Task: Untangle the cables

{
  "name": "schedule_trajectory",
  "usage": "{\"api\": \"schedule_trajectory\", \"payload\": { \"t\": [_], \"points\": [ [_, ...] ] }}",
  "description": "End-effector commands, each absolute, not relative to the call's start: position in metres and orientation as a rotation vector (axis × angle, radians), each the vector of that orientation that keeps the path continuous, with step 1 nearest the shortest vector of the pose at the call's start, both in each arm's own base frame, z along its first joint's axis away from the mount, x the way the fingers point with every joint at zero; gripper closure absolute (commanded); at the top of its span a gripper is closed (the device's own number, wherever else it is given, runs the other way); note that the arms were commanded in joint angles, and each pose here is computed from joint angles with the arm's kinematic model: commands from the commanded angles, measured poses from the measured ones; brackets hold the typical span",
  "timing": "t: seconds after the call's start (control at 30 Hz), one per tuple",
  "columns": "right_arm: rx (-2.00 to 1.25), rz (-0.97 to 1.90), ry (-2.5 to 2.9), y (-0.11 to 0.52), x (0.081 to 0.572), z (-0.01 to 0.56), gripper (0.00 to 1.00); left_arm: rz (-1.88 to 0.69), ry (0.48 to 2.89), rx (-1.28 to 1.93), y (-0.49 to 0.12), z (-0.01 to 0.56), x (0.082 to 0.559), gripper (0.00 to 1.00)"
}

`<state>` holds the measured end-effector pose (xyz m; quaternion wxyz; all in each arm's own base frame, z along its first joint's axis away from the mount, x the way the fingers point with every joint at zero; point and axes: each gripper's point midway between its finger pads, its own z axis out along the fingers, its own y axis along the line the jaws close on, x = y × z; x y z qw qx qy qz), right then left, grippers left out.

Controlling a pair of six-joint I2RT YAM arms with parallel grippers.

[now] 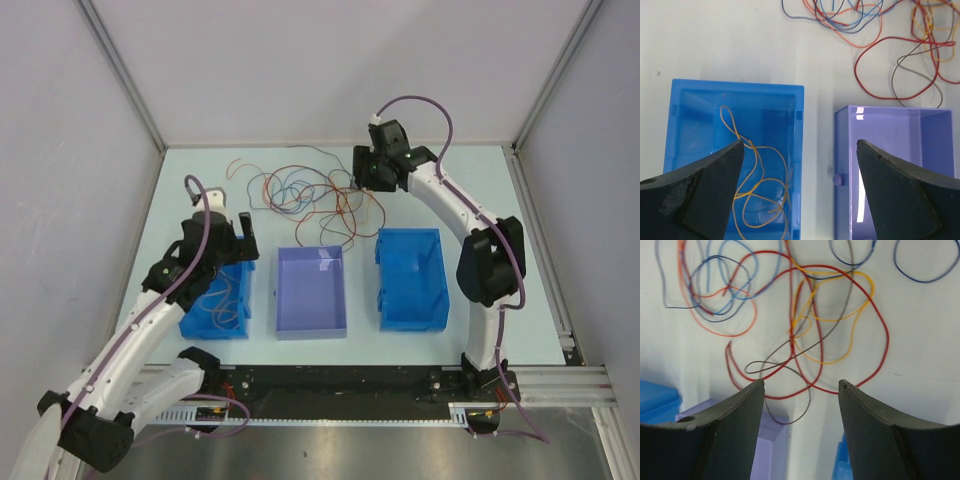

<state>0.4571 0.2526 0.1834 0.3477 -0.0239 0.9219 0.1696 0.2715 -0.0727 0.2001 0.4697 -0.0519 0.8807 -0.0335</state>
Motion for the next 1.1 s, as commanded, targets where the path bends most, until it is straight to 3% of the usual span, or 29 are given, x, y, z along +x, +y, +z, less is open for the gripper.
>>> {"api": "schedule_trajectory", "payload": {
  "t": [0.0, 0.37, 0.63, 1.07],
  "points": [
    [0.021, 0.354, 2.408, 0.221, 0.478, 0.175, 0.35, -0.128, 2.110, -0.112, -0.073, 0.214, 0.267, 0.00],
    [0.066, 0.290, 2.433, 0.215, 0.533, 0.131, 0.36, -0.177, 2.148, -0.146, -0.068, 0.196, 0.235, 0.00],
    [0.177, 0.329, 2.398, 0.209, 0.577, 0.112, 0.41, -0.176, 2.137, -0.144, -0.068, 0.194, 0.239, 0.00],
    [0.158, 0.373, 2.331, 0.227, 0.607, 0.086, 0.50, -0.172, 2.144, -0.138, -0.069, 0.192, 0.241, 0.00]
  ]
}}
